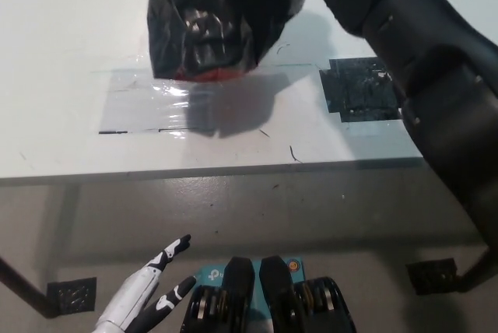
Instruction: The robot uses its right hand to pick up a bag of coffee beans and puts it in the black plastic bag, then the robot grabs the top of the bag and lifts it.
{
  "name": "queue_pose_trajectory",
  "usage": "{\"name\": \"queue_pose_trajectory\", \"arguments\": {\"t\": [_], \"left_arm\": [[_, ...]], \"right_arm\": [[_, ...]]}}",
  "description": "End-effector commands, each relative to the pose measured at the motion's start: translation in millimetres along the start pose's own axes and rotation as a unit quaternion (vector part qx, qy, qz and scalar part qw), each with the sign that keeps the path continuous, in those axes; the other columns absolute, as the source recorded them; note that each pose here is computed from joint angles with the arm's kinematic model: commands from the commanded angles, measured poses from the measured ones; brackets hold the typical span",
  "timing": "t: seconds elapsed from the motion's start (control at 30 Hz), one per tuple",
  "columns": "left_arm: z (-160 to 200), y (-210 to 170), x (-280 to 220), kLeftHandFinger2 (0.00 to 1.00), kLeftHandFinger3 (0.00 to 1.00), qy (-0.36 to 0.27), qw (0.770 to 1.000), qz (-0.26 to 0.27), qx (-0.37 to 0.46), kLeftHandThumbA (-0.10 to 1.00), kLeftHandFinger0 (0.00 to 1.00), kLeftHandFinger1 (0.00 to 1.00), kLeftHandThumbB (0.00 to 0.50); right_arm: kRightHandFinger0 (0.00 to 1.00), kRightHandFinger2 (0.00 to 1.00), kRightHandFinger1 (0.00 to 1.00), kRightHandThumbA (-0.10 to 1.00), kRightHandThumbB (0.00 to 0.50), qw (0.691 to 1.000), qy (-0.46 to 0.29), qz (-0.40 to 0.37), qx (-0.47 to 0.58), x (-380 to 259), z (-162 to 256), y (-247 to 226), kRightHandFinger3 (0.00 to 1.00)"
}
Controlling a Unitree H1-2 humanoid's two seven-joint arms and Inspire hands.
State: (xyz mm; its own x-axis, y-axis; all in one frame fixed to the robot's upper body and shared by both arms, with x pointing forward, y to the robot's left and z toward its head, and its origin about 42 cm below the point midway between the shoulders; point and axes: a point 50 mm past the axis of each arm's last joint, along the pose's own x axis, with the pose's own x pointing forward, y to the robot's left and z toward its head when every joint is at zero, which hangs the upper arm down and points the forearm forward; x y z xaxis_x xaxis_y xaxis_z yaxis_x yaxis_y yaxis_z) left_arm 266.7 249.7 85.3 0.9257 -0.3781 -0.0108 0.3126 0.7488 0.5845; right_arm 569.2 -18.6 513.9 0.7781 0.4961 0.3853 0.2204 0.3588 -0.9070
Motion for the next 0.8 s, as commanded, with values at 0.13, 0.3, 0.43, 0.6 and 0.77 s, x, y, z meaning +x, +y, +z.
{"name": "queue_pose_trajectory", "arguments": {"t": [0.13,0.3,0.43,0.6,0.77], "left_arm": [[1.9,3.8,-1.8,1.00,1.00,-0.020,0.999,-0.016,0.020,1.00,1.00,1.00,0.095],[3.2,4.1,-1.8,1.00,1.00,-0.017,0.999,-0.018,0.024,1.00,1.00,1.00,0.105],[2.3,3.1,-2.9,1.00,1.00,-0.022,0.999,-0.016,0.024,1.00,1.00,1.00,0.111],[4.4,4.3,-0.2,1.00,1.00,-0.019,0.999,-0.020,0.028,1.00,1.00,1.00,0.118],[4.9,4.7,-0.1,1.00,1.00,-0.017,0.999,-0.020,0.029,1.00,1.00,1.00,0.118]], "right_arm": [[0.00,0.71,0.28,-0.10,0.159,0.986,-0.080,-0.144,-0.015,24.1,59.6,-116.9,0.86],[0.00,0.69,0.22,-0.10,0.174,0.983,-0.087,-0.162,-0.022,25.2,65.8,-130.1,0.79],[0.00,0.70,0.23,-0.10,0.154,0.983,-0.086,-0.163,-0.024,26.7,71.0,-139.3,0.78],[0.00,0.77,0.27,-0.10,0.179,0.980,-0.090,-0.177,-0.029,27.4,76.9,-156.6,0.82],[0.00,0.81,0.31,-0.10,0.184,0.977,-0.097,-0.188,-0.026,27.9,83.9,-164.0,0.85]]}}
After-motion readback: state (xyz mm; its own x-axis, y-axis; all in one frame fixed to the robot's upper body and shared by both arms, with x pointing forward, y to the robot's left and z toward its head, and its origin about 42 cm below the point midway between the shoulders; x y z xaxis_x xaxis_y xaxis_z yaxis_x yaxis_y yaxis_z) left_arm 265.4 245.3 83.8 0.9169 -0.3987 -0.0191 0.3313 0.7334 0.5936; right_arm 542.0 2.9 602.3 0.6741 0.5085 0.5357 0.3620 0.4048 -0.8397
